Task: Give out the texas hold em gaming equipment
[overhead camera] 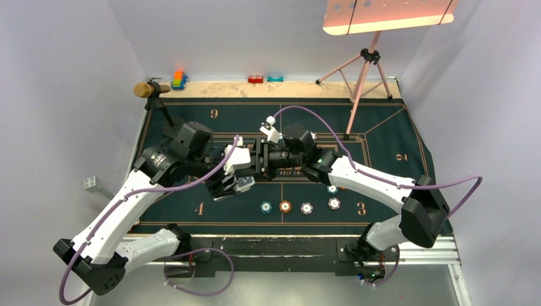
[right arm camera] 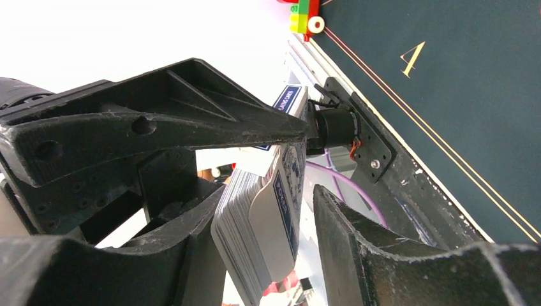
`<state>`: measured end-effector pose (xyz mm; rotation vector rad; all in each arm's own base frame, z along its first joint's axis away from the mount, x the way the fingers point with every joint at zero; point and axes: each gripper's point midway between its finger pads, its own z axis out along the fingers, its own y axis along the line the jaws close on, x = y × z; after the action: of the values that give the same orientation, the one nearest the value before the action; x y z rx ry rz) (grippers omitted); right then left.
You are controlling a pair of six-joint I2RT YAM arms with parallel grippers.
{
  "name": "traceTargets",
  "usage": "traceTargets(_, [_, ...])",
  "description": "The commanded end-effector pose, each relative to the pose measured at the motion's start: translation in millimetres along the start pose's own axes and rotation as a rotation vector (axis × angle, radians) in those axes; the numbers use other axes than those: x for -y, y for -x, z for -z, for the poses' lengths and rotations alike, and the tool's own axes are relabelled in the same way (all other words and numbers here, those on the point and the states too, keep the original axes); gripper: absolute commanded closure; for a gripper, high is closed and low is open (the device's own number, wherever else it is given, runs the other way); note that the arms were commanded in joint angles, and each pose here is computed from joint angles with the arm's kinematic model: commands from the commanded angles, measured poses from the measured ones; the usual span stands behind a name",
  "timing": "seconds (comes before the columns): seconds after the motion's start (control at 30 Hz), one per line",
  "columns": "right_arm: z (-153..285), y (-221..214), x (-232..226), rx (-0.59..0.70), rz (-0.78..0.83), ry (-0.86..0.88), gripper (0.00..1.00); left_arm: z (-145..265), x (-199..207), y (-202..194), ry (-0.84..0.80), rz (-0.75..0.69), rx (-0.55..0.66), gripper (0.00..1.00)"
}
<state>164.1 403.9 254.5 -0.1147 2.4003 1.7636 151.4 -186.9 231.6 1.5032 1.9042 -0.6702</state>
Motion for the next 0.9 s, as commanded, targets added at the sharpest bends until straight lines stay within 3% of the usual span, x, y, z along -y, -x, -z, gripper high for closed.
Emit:
traceTargets(0.0, [7, -4, -19, 0.009, 0.049, 0.055, 0.49, 1, -7, 10, 0.028, 0.0, 0.022, 0.41])
traceTargets(0.17, [-3, -11, -18, -0.031, 0.056, 0.05, 0.6, -2, -14, 15, 0.031, 0.021, 0.003, 0.42])
traceTargets(0.43, [-9, -14, -16, -0.053, 0.054, 0.052, 0.86, 0, -20, 27, 0.033, 0.039, 0.0, 0.39])
traceTargets(0.53, [-8, -17, -14, -0.06, 0.045, 0.056, 0.91, 2, -18, 26, 0.027, 0.046, -0.006, 0.22])
traceTargets(0.57, [-7, -17, -14, -0.058, 0.044, 0.057, 0.92, 4, -18, 26, 0.032, 0.048, -0.007, 0.03])
traceTargets(0.87, [12, 0, -4, -0.006, 0.047, 0.043, 0.92, 47, -20, 16, 0.212, 0.027, -0.011, 0.0])
